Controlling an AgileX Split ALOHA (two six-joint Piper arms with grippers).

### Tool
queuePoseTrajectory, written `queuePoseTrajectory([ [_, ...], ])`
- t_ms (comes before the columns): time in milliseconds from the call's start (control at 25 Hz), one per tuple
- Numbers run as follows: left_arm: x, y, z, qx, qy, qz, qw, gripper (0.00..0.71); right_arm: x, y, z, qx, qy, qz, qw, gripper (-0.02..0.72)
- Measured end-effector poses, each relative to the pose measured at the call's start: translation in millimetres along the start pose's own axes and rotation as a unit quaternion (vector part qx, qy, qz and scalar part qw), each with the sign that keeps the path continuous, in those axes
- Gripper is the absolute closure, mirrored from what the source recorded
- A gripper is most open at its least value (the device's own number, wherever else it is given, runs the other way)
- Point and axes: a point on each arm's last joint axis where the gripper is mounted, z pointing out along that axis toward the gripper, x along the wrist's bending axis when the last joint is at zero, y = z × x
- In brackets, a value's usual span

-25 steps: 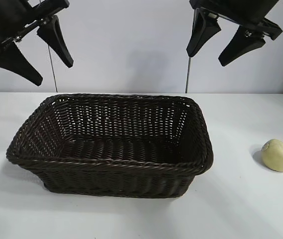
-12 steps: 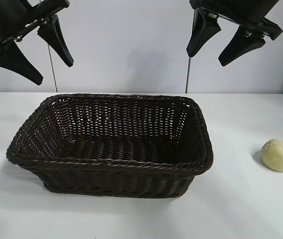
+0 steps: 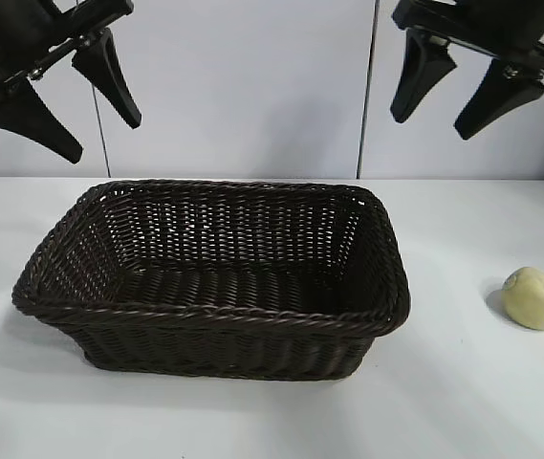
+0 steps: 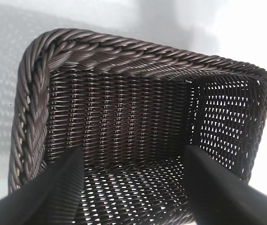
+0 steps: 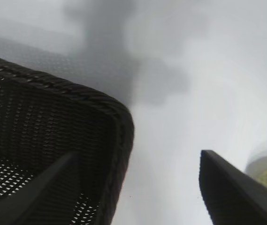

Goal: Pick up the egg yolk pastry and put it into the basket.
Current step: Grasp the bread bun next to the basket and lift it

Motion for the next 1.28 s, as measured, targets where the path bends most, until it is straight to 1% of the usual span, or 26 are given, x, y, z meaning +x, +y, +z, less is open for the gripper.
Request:
queuePoseTrajectory([
  [200, 0.0, 0.1, 0.0, 0.0, 0.0, 0.0, 1.0, 0.258, -34.7, -4.2, -8.9, 0.017, -0.02, 0.038, 0.999, 0.185],
  [320, 0.0, 0.1, 0.0, 0.0, 0.0, 0.0, 1.0, 0.258, -44.8, -7.1, -9.4, 0.031, -0.036, 0.041, 0.998, 0.185],
  [440, 0.0, 0.1, 0.0, 0.0, 0.0, 0.0, 1.0, 0.258, -49.8, -9.8, 0.3, 0.056, -0.046, 0.046, 0.996, 0.185],
  [600, 0.0, 0.1, 0.0, -0.001, 0.0, 0.0, 1.0, 0.258, -57.1, -11.8, 23.3, 0.088, -0.048, 0.059, 0.993, 0.185],
  [680, 0.0, 0.1, 0.0, -0.001, 0.0, 0.0, 1.0, 0.258, -61.0, -13.3, 34.5, 0.103, -0.054, 0.065, 0.991, 0.185],
  [880, 0.0, 0.1, 0.0, -0.001, 0.0, 0.0, 1.0, 0.258, -74.8, -21.2, 63.8, 0.155, -0.08, 0.079, 0.981, 0.185],
  [1160, 0.0, 0.1, 0.0, -0.001, 0.0, 0.0, 1.0, 0.258, -84.4, -32.4, 91.4, 0.214, -0.087, 0.087, 0.969, 0.185],
  [1280, 0.0, 0.1, 0.0, -0.001, 0.0, 0.0, 1.0, 0.258, -89.2, -35.8, 99.9, 0.228, -0.099, 0.088, 0.965, 0.185],
])
